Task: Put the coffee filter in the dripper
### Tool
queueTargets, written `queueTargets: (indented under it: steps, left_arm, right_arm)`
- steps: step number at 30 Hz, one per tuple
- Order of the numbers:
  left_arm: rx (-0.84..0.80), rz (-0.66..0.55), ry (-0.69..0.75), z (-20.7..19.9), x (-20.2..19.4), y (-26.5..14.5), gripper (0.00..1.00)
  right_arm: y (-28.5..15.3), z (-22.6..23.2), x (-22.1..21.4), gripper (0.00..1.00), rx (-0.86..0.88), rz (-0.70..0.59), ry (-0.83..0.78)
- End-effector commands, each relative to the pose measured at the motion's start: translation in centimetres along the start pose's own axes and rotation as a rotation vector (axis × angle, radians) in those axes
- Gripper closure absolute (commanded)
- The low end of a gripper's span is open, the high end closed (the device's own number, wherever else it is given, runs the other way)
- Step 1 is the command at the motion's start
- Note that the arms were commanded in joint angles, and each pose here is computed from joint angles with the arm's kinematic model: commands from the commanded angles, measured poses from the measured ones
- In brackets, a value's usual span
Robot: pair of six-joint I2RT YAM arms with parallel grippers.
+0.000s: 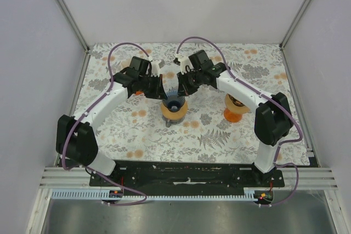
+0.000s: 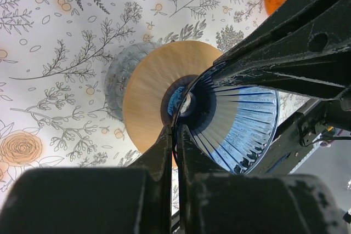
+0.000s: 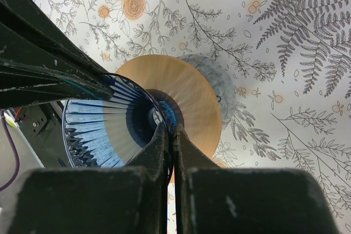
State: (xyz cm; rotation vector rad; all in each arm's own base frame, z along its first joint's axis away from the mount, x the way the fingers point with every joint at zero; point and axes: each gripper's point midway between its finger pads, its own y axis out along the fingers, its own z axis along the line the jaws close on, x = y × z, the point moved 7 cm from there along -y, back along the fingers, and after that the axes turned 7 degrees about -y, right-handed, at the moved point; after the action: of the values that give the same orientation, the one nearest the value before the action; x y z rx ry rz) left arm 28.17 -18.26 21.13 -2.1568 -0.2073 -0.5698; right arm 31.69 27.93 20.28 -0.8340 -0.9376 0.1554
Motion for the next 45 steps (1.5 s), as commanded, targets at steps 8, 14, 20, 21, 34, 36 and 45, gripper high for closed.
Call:
queueTargets:
  steps: [8,14,20,21,34,36,45]
  left_arm:
    - [0.055,0.131,0.099,3.1,-4.6,3.2,0.98]
    - [0.095,0.242,0.106,5.3,-7.3,4.8,0.98]
    - [0.083,0.208,0.135,4.4,-5.2,4.3,0.98]
    - [0.071,0.187,0.142,3.9,-4.5,4.0,0.98]
    - [0.036,-0.016,0.23,-0.8,2.3,-1.3,0.54]
    - [0.03,-0.037,0.243,-1.3,2.9,-2.0,0.47]
    - [0.088,-0.229,0.243,-1.6,7.3,-7.1,0.38]
  right_arm:
    - [2.6,-1.9,-3.1,1.0,-0.104,0.015,-0.034]
    - [4.1,-2.0,-5.0,1.0,-0.107,0.056,-0.034]
    - [3.0,-1.7,-3.7,1.0,-0.107,0.037,-0.057]
    - [2.7,-1.6,-3.2,1.0,-0.109,0.028,-0.065]
    - [-1.8,0.7,2.6,0.58,-0.094,-0.113,-0.13]
    - [-2.3,1.0,3.1,0.54,-0.089,-0.128,-0.137]
    - [-5.6,1.3,4.9,0.41,-0.116,-0.203,-0.146]
